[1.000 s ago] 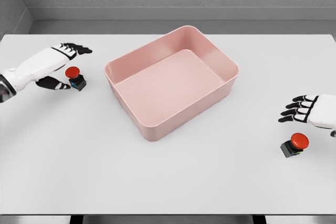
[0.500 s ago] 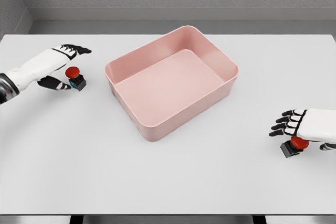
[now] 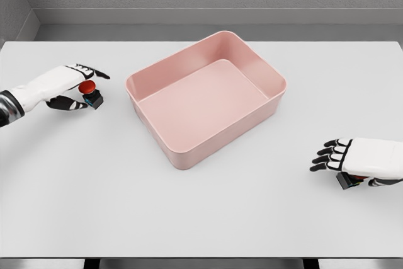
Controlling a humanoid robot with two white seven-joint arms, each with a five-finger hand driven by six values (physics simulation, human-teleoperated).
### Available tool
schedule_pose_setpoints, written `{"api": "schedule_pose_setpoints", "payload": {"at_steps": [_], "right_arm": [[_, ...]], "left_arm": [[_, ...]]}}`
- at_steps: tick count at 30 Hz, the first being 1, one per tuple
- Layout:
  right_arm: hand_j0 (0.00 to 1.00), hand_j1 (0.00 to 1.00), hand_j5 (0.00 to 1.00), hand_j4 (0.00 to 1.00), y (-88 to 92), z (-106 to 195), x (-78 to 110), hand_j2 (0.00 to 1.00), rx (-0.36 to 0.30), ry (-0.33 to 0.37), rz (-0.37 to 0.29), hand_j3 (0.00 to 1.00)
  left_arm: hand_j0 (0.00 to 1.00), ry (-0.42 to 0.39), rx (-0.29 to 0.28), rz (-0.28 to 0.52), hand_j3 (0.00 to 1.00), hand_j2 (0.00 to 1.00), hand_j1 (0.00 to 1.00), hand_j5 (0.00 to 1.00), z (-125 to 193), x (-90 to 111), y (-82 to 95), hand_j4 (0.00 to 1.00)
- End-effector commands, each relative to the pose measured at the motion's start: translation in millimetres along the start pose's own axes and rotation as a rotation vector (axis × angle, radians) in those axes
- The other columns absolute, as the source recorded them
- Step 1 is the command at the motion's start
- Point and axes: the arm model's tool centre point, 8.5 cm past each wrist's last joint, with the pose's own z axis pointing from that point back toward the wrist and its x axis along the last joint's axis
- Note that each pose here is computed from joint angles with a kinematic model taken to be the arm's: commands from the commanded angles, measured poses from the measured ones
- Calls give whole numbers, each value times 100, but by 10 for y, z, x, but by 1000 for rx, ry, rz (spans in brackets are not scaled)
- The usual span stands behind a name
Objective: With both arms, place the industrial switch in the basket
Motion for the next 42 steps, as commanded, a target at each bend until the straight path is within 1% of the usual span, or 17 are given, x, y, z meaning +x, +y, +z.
{"api": "schedule_pose_setpoints", "payload": {"at_steps": [1, 5, 8, 9, 11, 12, 14, 17, 20, 21, 25, 27, 28, 30, 32, 40, 42], "right_arm": [[100, 100, 100, 100, 8, 3, -9, 100, 8, 6, 12, 100], [100, 100, 100, 100, 19, 3, -12, 100, 13, 7, 13, 100], [85, 85, 85, 85, 35, 11, -17, 85, 35, 11, 22, 85], [82, 82, 82, 82, 36, 11, -17, 82, 36, 11, 22, 82], [75, 75, 75, 75, 42, 11, -18, 75, 43, 11, 23, 75], [72, 72, 72, 72, 42, 11, -18, 72, 43, 11, 23, 72], [72, 72, 72, 72, 35, 2, -8, 72, 40, 7, 23, 72], [72, 72, 72, 72, 34, 5, -5, 72, 41, 7, 23, 72], [68, 68, 68, 68, 31, 12, -9, 68, 42, 9, 24, 68], [68, 68, 68, 68, 38, 15, -12, 68, 54, 10, 25, 68], [60, 60, 60, 60, 32, 18, -16, 60, 56, 12, 26, 60], [59, 59, 59, 59, 28, 20, -18, 59, 55, 13, 27, 59], [57, 57, 57, 57, 24, 22, -20, 57, 54, 14, 28, 57], [56, 56, 56, 56, 19, 24, -22, 56, 53, 14, 29, 56], [54, 54, 54, 54, -21, 40, -41, 54, 43, 22, 35, 54], [52, 52, 52, 52, -134, 88, -92, 52, 15, 42, 53, 52], [52, 52, 52, 52, -217, 114, -123, 52, -6, 55, 65, 52]], "left_arm": [[74, 2, -1, 7, 74, 74, 74, 74, 10, -9, 7, 74], [65, 0, 1, 7, 65, 65, 65, 65, 9, -3, 16, 65], [57, -4, -1, 6, 57, 57, 57, 57, 3, 9, 20, 57], [52, -4, -1, 6, 52, 52, 52, 52, 3, 10, 21, 52], [46, -4, -1, 6, 46, 46, 46, 46, 5, 8, 24, 46], [45, -4, -3, 6, 45, 45, 45, 45, 5, 8, 22, 45], [43, -5, -2, 7, 43, 43, 43, 43, 3, 12, 26, 43], [43, -8, 0, 7, 43, 43, 43, 43, 0, 18, 26, 43], [43, -11, 5, 5, 43, 43, 43, 43, -5, 28, 47, 43], [43, -20, 10, 1, 43, 43, 43, 43, -15, 55, 69, 43], [44, -37, 25, -14, 44, 44, 44, 44, -25, 106, 148, 44], [44, -50, 40, -12, 44, 44, 44, 44, -20, 136, 206, 44], [44, -52, 43, -11, 44, 44, 44, 44, -18, 141, 216, 44], [44, -58, 46, -12, 44, 44, 44, 44, -23, 162, 221, 44], [44, -74, 62, -8, 44, 44, 44, 44, -31, 204, 264, 44], [45, -64, 94, -1, 45, 45, 45, 45, 73, 139, 430, 45], [45, -71, 100, -6, 45, 45, 45, 45, 87, 156, 471, 45]]}}
